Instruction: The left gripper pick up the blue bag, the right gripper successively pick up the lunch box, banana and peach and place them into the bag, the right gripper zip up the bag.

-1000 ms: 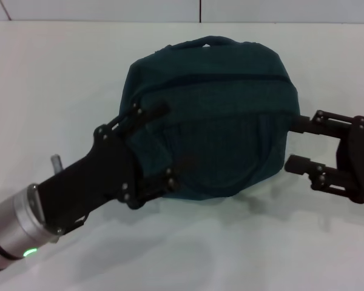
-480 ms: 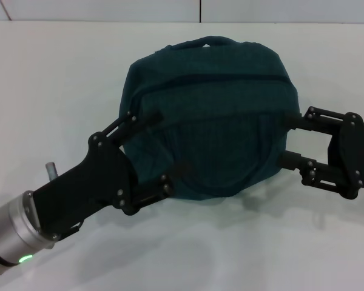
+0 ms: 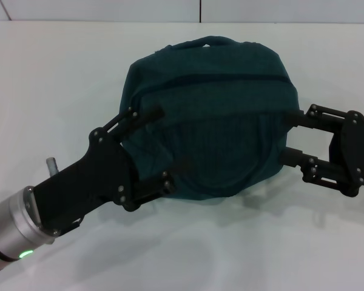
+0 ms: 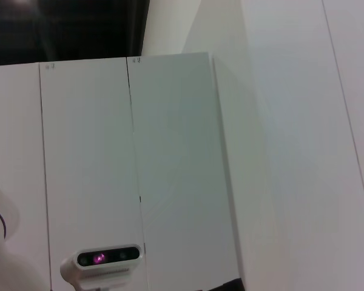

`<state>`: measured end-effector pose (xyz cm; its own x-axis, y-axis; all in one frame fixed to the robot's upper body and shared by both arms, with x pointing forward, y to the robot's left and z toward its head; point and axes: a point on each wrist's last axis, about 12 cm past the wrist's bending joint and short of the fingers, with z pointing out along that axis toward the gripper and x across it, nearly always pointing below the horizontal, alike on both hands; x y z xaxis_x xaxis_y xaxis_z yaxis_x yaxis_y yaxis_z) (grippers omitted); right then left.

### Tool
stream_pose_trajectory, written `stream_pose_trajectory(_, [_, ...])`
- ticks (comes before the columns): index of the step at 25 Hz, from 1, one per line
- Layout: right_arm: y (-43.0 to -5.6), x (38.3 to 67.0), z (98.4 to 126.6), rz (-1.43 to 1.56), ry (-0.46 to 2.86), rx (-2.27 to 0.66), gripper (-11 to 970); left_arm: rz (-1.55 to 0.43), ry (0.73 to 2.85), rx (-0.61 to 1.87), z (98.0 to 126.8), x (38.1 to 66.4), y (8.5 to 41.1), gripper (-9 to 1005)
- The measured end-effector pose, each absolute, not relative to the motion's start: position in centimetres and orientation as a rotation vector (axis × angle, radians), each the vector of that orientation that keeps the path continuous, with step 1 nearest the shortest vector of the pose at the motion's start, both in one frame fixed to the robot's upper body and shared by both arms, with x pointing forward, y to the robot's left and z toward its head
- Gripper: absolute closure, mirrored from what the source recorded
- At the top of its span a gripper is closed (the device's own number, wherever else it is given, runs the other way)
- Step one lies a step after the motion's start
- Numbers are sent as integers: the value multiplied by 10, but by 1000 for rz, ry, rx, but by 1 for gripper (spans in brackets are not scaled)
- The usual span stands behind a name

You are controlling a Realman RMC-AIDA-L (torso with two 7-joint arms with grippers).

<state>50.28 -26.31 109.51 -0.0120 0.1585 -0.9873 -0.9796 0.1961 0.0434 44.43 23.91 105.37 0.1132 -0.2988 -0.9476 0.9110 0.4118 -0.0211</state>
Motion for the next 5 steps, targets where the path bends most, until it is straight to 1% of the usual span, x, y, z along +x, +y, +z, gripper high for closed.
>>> stream_pose_trajectory(5, [-264, 503, 1095, 1147, 1202, -933, 359, -1003, 1113, 701, 1054, 444, 239, 149])
